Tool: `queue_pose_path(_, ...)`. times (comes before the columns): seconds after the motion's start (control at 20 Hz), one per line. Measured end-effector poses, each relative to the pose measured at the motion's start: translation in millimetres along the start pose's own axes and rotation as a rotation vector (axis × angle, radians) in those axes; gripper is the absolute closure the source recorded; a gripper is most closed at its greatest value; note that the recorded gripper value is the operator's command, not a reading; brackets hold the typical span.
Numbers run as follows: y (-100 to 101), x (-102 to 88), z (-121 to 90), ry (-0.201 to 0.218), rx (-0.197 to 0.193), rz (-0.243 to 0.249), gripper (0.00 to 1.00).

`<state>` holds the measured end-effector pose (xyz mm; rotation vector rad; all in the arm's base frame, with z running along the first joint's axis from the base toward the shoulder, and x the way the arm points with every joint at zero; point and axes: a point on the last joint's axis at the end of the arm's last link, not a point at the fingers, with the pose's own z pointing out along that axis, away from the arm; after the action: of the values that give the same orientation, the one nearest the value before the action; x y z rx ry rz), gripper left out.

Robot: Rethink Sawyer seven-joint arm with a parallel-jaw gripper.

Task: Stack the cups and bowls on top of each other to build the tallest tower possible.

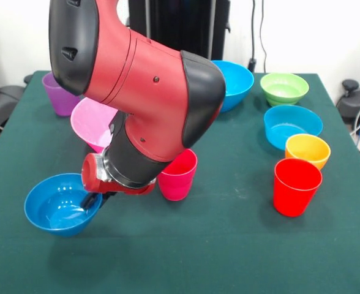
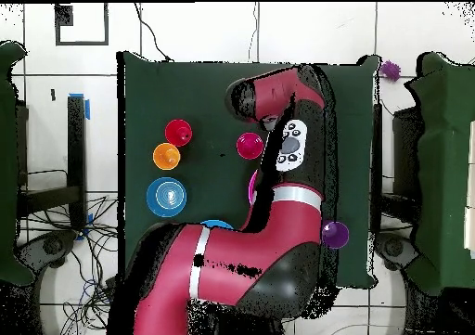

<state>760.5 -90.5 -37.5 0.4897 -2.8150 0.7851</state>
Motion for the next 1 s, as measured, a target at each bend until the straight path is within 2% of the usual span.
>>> queue_pose_path(0.6,0,-3.0,-1,-0.005,0.005,0.000,1.00)
queue_pose_path(1.0,8,-2.7,4,0.001,0.003,-0.011,1.00)
